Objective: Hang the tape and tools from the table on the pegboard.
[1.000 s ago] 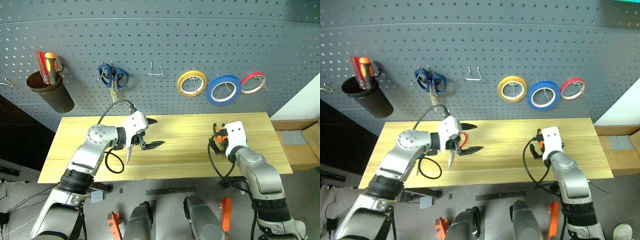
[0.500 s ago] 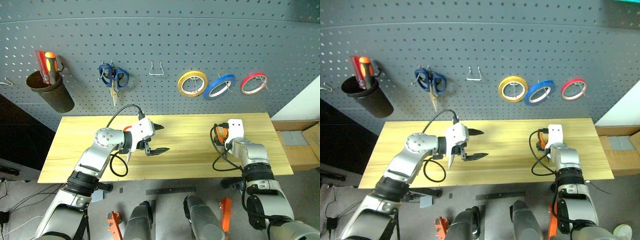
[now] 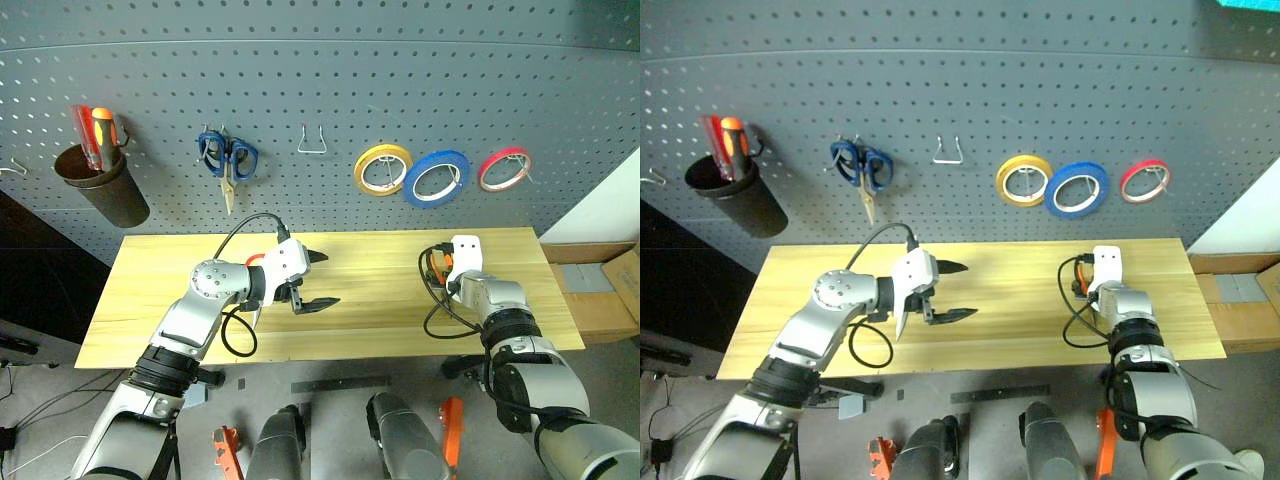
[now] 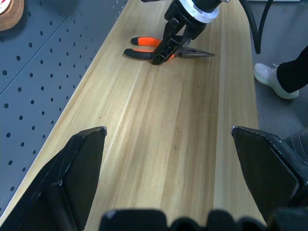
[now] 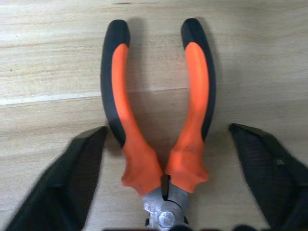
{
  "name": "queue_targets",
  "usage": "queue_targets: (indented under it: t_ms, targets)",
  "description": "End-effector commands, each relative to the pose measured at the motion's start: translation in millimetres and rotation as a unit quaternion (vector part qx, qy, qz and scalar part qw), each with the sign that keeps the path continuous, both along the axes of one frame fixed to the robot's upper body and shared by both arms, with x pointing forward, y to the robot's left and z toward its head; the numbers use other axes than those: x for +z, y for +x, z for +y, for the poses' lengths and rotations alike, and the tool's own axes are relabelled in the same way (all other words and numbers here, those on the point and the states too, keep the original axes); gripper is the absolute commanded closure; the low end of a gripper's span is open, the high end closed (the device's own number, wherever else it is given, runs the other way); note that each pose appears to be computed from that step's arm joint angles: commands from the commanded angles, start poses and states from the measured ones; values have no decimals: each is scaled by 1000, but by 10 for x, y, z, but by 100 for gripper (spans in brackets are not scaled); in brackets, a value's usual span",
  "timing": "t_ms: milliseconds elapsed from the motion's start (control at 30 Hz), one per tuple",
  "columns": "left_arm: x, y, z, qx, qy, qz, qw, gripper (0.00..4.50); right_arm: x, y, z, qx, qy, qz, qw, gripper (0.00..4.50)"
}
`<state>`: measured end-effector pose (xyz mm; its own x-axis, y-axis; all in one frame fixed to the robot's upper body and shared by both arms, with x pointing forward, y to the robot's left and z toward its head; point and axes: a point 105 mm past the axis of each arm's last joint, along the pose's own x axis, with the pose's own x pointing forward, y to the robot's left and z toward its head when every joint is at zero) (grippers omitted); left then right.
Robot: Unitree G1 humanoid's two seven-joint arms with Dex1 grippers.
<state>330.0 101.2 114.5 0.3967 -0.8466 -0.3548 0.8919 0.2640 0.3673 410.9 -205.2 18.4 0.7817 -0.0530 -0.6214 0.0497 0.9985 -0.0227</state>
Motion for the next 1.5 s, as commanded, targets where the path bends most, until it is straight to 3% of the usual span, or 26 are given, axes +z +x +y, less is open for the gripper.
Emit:
queue_targets:
  t_ms: [33, 133, 267, 400, 567, 767, 900, 1233, 1500]
  targets:
    - [112, -12, -23, 0, -15, -21, 1000, 0, -44, -24, -86, 1, -33, 9, 999, 157]
    - [124, 4, 3, 14, -29, -18, 999, 0, -23, -6, -55, 1, -32, -1, 999, 257]
    - [140, -7, 68, 37, -53, -15, 998, 0, 92, 21, -5, 3, -25, -27, 999, 264]
    - [168, -32, 211, 68, -74, -13, 995, 0, 416, -12, 112, 22, -14, -83, 996, 264]
    - [230, -69, 456, 126, -113, -3, 986, 0, 901, -404, 506, 72, 12, -152, 986, 264]
    - [254, -101, 657, 183, -140, -17, 973, 0, 1122, -1040, 1080, 172, 14, -188, 967, 264]
    - [321, -142, 655, 187, -166, -17, 968, 0, 1356, -1218, 1279, 207, 10, -235, 950, 264]
    - [581, -186, 816, 200, -239, -10, 950, 0, 2145, -1009, 1552, 251, -14, -371, 894, 264]
    - [727, -204, 1077, 235, -231, -54, 943, 0, 2496, -713, 1833, 261, 2, -433, 863, 264]
